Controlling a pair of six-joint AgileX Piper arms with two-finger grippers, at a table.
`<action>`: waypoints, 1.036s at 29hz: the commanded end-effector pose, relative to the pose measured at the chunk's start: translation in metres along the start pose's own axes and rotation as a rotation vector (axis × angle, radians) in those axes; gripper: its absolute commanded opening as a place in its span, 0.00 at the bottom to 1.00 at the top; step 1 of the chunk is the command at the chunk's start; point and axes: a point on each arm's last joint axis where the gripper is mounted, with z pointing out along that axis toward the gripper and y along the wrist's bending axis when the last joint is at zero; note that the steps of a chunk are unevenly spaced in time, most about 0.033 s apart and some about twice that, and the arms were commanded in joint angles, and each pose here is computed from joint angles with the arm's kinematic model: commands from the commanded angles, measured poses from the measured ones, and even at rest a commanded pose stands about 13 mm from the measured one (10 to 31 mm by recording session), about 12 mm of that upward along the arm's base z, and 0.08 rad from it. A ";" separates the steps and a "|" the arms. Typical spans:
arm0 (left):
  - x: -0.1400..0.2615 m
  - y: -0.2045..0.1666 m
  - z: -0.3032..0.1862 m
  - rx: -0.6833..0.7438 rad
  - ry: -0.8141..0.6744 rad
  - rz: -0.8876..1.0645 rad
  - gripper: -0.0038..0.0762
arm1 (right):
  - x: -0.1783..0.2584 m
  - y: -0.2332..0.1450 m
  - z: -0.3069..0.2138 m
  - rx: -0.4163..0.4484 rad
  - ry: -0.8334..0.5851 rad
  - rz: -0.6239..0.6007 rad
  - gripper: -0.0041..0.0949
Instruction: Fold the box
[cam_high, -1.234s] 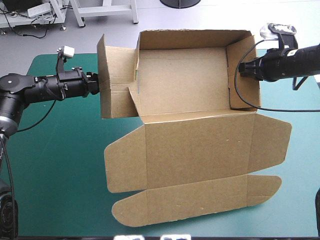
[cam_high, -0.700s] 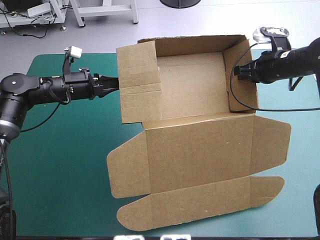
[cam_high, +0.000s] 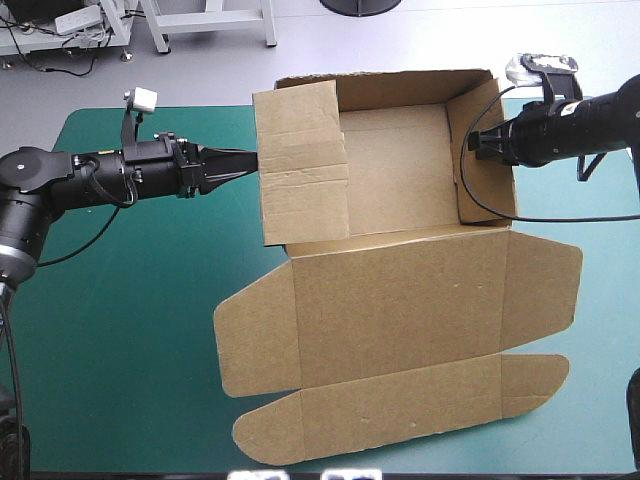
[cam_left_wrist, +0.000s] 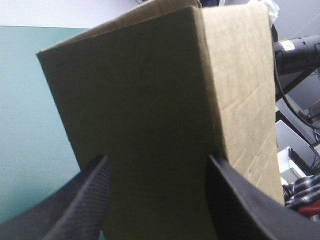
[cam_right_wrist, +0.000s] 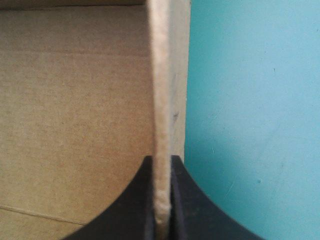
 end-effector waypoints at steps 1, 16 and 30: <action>-0.005 -0.033 -0.005 0.128 -0.024 0.032 0.58 | -0.006 0.012 -0.015 -0.039 -0.072 0.002 0.02; -0.003 -0.039 -0.003 0.132 -0.006 0.047 0.59 | -0.008 0.024 -0.006 -0.066 -0.074 0.004 0.02; -0.001 -0.025 -0.007 -0.121 0.007 0.039 0.62 | -0.005 0.061 0.013 -0.030 -0.062 -0.019 0.03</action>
